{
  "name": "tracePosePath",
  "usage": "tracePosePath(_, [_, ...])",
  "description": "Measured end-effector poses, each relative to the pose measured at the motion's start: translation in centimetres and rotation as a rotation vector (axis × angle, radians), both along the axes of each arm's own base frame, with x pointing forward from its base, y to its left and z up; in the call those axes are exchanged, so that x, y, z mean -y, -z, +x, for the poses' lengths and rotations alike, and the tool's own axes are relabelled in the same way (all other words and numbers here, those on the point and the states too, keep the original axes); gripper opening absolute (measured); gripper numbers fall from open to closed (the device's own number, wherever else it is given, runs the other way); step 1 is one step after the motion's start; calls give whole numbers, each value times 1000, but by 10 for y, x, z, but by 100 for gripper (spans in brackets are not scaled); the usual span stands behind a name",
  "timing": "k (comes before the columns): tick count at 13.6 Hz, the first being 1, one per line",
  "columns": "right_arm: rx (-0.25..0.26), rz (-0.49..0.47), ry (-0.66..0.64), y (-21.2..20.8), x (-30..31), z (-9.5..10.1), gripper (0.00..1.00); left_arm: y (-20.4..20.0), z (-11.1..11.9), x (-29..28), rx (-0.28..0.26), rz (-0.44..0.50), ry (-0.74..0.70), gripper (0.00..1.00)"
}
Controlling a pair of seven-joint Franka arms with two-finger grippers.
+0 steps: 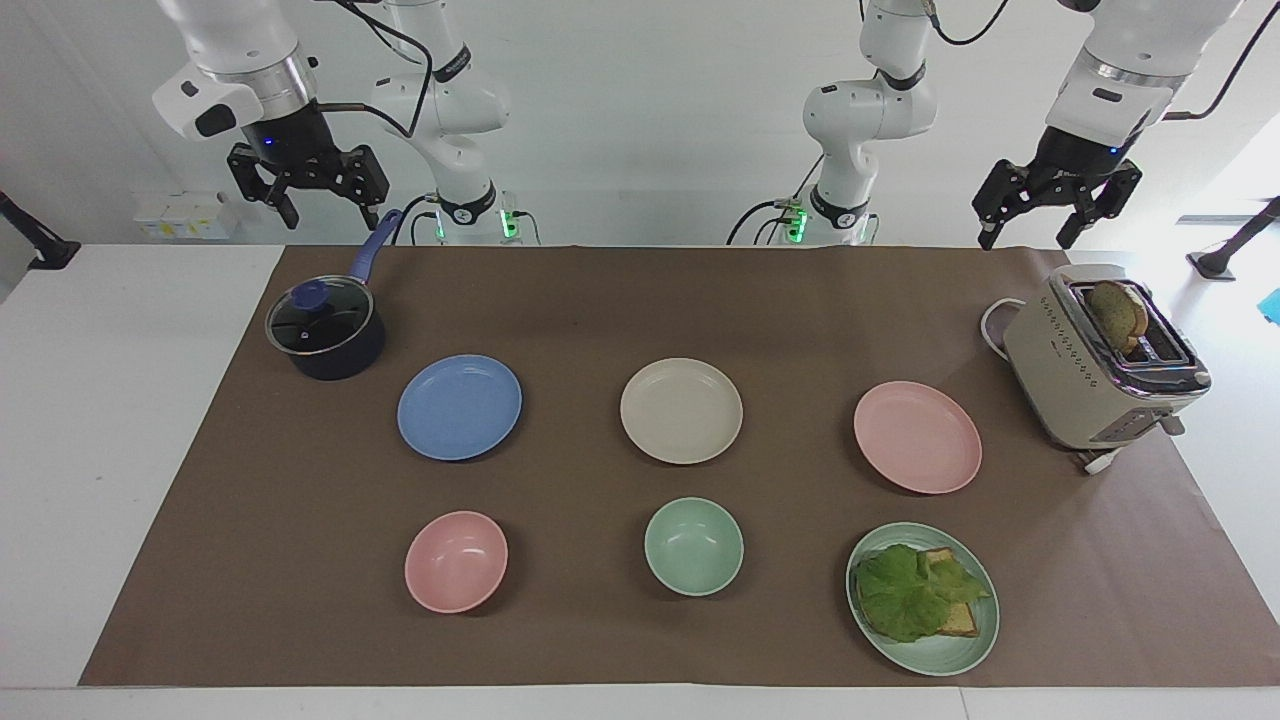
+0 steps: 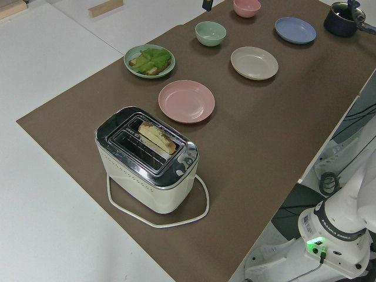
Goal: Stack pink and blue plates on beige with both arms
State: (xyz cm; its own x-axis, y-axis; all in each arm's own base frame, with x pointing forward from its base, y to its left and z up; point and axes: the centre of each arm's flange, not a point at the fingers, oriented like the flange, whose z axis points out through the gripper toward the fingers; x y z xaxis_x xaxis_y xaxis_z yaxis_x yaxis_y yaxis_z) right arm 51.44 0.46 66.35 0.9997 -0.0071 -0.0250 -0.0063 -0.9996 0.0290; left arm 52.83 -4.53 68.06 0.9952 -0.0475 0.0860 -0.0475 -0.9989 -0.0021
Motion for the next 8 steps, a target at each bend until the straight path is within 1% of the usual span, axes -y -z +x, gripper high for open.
tracePosePath(4, [0, 0, 0, 0, 0, 0, 100, 2, 0, -1, -6, 0, -1, 100])
tracePosePath(5, [0, 0, 0, 0, 0, 0, 100, 7, 0, -2, -17, 1, -4, 100])
tracePosePath(7, [0, 0, 0, 0, 0, 0, 100, 34, 5, -8, -57, 3, -15, 100])
tracePosePath(8, [0, 0, 0, 0, 0, 0, 100, 56, 10, -10, -65, 3, -20, 100])
